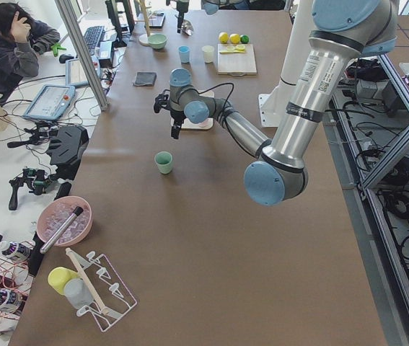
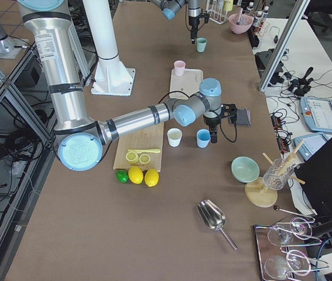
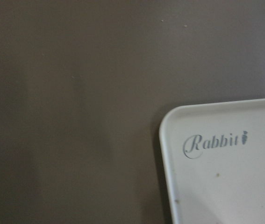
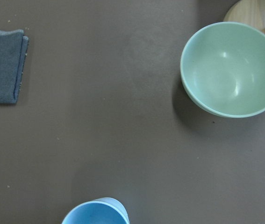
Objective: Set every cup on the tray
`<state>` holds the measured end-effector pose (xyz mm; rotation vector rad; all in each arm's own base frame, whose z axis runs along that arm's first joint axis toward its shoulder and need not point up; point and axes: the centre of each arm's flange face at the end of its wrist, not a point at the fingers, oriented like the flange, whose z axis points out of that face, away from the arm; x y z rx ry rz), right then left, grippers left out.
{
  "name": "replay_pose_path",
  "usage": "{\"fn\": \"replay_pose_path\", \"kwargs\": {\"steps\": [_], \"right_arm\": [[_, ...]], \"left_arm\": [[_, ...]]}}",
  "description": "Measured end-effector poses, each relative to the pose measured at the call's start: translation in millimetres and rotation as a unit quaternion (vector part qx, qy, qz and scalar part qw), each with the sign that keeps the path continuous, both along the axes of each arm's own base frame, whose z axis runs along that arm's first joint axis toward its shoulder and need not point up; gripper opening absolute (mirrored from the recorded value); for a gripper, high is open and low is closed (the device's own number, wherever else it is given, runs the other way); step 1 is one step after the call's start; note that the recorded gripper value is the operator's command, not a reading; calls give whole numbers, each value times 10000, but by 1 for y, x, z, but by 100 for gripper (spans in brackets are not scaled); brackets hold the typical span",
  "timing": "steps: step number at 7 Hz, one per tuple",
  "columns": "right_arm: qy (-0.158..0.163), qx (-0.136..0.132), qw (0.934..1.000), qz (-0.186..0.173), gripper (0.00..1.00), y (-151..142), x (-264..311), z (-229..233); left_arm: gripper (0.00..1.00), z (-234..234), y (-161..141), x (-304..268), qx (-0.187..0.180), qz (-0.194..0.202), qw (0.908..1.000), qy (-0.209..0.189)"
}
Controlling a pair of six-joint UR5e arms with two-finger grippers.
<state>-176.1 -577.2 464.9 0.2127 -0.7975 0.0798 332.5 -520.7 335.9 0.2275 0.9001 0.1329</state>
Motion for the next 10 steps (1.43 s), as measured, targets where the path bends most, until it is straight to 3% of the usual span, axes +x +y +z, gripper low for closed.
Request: {"fn": "replay_pose_path", "kwargs": {"steps": [1,3,4,6,8,10], "right_arm": [[26,-24,9999,-145,88,-2,-21,2],[152,-101,9992,-359,62,2,-53,17],[263,-136,9987,-405,45,6,-65,26],[393,-218,9980,-443,0,14,-76,41],[348,-186,9981,-463,0,18,-77,35],[-38,-287,9994,-206,0,29,-88,-10]], "left_arm": [[98,6,-1,-11,51,10,10000,-28],[98,8,-3,-21,89,-19,10000,-32],[98,7,-3,-24,99,-42,9999,-27],[98,5,-3,-26,124,-59,9999,-19],[98,5,-3,-26,127,-71,9999,-24],[98,4,-5,-29,122,-89,9999,-20]]}}
